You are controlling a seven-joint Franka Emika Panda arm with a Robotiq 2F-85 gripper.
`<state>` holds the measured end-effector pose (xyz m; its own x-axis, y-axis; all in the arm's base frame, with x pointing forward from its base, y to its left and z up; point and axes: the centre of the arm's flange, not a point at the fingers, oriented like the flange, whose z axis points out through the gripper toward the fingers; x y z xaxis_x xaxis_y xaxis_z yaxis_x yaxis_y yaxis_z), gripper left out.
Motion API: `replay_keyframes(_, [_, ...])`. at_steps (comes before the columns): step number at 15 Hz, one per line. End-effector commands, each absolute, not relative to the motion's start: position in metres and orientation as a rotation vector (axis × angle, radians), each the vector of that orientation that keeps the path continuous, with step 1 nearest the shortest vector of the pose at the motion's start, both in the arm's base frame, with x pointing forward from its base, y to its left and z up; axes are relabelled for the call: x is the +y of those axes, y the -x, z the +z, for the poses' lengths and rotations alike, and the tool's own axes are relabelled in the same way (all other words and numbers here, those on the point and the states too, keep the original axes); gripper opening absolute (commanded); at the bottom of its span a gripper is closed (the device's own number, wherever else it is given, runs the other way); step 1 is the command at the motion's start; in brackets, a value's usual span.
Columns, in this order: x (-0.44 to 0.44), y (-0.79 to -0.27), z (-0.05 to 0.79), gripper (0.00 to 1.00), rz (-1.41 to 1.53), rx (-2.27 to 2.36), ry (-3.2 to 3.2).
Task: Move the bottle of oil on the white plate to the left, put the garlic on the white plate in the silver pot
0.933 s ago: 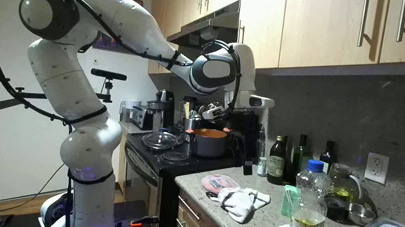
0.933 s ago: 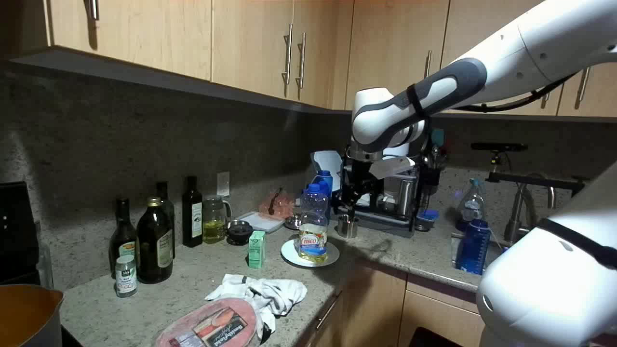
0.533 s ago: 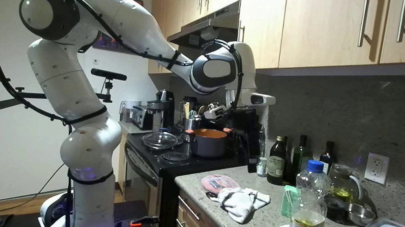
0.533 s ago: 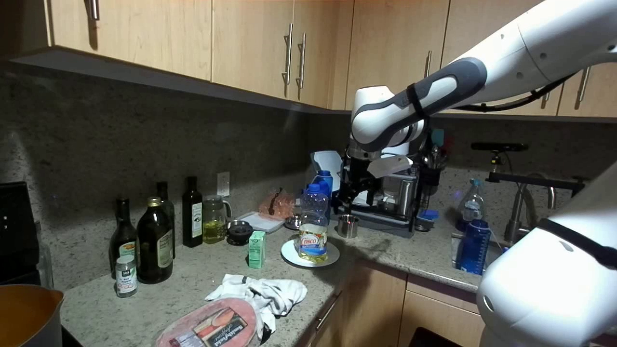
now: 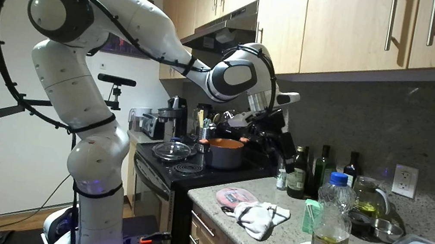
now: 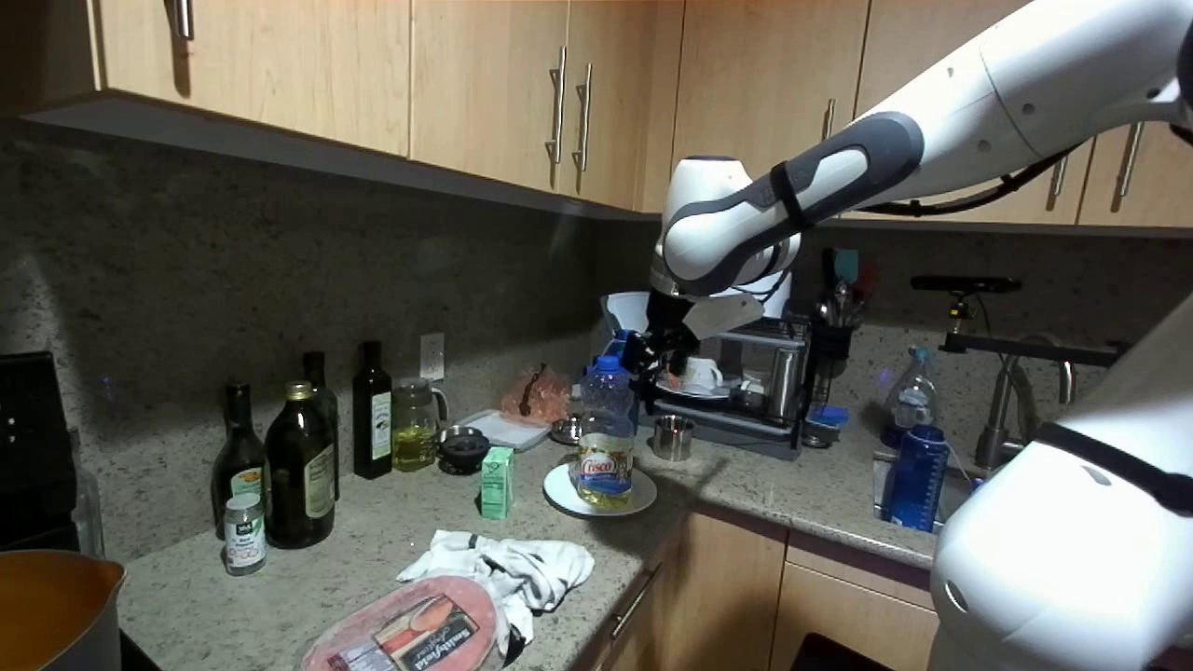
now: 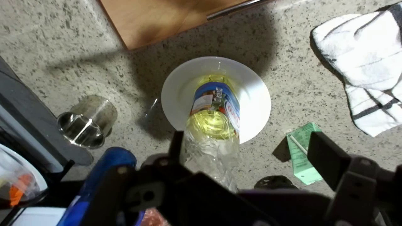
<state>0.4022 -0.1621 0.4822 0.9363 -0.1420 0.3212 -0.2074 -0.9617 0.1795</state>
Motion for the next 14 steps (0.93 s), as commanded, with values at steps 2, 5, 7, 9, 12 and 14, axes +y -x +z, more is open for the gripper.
replay_keyframes(2, [-0.161,-0.404,0.48,1.0,0.449,-0.258,-2.884])
replay_keyframes(5, [-0.163,-0.402,0.475,1.0,0.453,-0.276,-2.901])
replay_keyframes(7, [-0.168,-0.407,0.47,1.0,0.472,-0.331,-2.933])
replay_keyframes(9, [-0.175,-0.416,0.467,1.0,0.504,-0.356,-2.941])
replay_keyframes(12, [-0.193,-0.424,0.461,1.0,0.559,-0.373,-2.926])
replay_keyframes(14, [-0.205,-0.429,0.456,1.0,0.606,-0.391,-2.917])
